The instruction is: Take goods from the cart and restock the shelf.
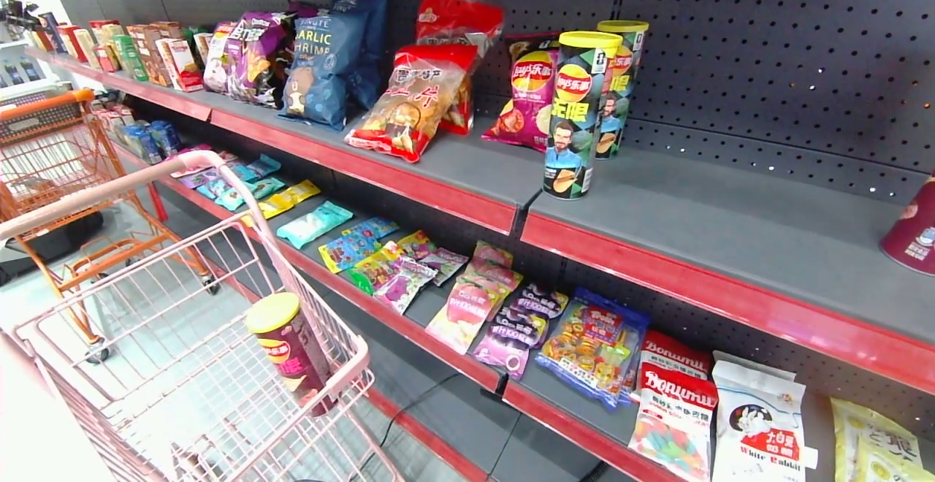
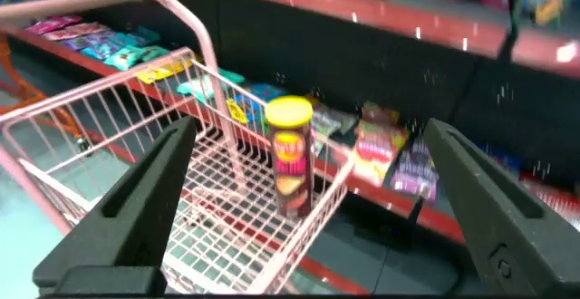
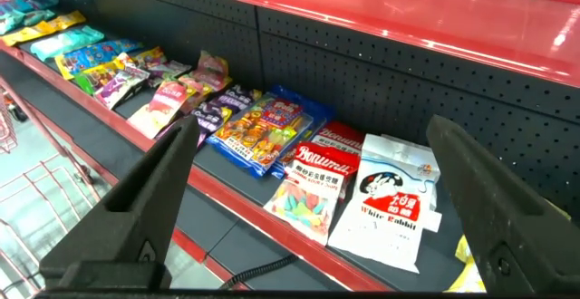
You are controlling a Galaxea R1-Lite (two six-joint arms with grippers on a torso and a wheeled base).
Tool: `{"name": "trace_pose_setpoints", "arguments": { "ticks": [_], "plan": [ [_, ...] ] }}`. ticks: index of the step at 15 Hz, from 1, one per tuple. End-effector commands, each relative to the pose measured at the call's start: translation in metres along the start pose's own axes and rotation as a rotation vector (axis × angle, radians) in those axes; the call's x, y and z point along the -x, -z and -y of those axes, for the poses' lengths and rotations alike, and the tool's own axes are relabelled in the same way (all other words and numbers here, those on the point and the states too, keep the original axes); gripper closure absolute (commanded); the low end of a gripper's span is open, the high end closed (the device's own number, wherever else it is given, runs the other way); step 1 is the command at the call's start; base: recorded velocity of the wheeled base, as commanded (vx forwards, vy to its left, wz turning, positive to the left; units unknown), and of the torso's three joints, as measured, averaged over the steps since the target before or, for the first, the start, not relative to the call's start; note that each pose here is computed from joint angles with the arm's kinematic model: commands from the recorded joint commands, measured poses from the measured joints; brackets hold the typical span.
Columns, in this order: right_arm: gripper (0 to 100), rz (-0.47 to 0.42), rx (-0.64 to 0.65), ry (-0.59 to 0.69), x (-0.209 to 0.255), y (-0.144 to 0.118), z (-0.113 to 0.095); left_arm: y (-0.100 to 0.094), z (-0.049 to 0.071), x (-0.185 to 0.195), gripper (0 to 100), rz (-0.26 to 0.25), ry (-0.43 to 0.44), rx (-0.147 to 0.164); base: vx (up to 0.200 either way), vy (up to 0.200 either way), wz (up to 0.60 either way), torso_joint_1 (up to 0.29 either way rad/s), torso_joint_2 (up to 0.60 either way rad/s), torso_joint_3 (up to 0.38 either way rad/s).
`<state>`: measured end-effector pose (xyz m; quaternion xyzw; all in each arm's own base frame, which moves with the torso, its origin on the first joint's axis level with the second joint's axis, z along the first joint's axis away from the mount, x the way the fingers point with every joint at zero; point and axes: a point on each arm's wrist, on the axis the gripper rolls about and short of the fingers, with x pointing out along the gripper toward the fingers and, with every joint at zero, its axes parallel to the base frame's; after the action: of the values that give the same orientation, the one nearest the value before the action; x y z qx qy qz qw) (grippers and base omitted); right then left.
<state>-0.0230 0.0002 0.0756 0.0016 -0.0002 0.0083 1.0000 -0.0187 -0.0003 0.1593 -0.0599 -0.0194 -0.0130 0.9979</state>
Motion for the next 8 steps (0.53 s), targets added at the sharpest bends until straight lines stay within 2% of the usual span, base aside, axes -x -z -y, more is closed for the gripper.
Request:
{"name": "trace_pose_setpoints", "arguments": {
  "ticks": [1, 2, 3, 4, 6, 8],
  "plan": [
    [0, -0.002, 0.000, 0.000, 0.000, 0.000, 0.000, -0.033, -0.001, -0.076, 0, -0.276, -0.183, 0.026, 0.000, 0.000, 0.00, 0.000, 0.00, 0.000],
    [0, -0.003, 0.002, 0.001, 0.000, 0.000, 0.000, -0.001, -0.004, -0.082, 0, -0.400, -0.145, -0.043, 0.000, 0.000, 0.00, 0.000, 0.00, 0.000],
    [0, -0.002, 0.002, 0.000, 0.000, 0.000, 0.000, 0.011, -0.005, -0.089, 0, -0.442, -0.104, -0.044, 0.000, 0.000, 0.00, 0.000, 0.00, 0.000],
    [0, -0.002, 0.002, 0.000, 0.000, 0.000, 0.000, 0.017, -0.005, -0.105, 0, -0.444, -0.071, -0.055, 0.000, 0.000, 0.00, 0.000, 0.00, 0.000],
    [0, 0.000, 0.002, 0.001, 0.000, 0.000, 0.000, 0.022, -0.008, -0.144, 0, -0.428, -0.079, -0.052, 0.000, 0.000, 0.00, 0.000, 0.00, 0.000],
    [0, -0.002, 0.002, 0.000, 0.000, 0.000, 0.000, 0.036, -0.017, -0.187, 0, -0.421, -0.102, -0.051, 0.000, 0.000, 0.00, 0.000, 0.00, 0.000]
  ]
}}
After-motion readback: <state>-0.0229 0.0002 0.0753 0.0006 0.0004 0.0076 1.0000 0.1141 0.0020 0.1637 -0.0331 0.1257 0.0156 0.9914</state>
